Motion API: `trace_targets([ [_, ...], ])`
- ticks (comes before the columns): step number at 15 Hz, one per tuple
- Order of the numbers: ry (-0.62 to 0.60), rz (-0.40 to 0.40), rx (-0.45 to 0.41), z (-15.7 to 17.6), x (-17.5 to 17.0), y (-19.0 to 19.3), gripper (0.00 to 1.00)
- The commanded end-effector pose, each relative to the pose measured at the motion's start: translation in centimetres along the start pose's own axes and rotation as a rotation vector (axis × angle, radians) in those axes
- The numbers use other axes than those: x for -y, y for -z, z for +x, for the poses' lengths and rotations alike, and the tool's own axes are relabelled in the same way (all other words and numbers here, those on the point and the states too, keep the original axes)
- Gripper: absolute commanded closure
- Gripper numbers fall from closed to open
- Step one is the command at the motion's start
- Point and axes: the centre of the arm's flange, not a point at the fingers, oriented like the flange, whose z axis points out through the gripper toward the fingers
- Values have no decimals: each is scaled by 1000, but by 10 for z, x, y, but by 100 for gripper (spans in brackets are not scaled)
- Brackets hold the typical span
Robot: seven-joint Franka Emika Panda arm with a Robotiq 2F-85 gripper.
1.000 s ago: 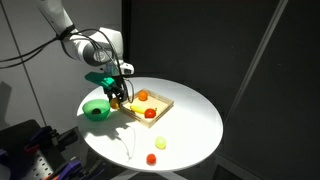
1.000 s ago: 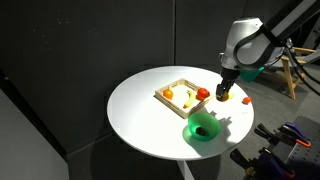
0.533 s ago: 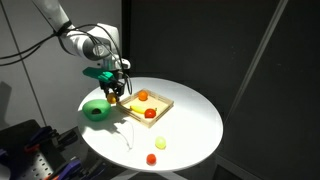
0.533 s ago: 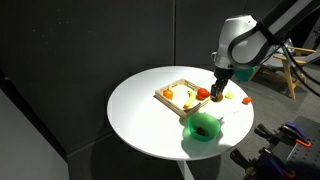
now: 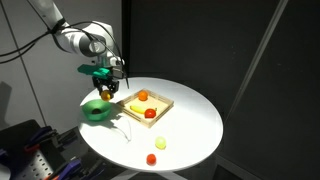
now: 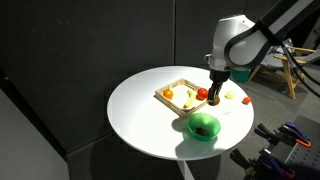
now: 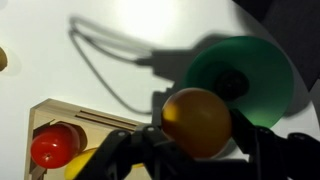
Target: Put the yellow object in the bowl
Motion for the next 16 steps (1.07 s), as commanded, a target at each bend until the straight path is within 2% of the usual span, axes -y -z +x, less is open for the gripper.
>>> trace_targets([
  [1, 62, 8, 4, 0, 11, 8, 58],
  [9, 124, 7, 6, 1, 35, -3, 58],
  [16, 134, 8, 17, 4, 42, -25, 58],
])
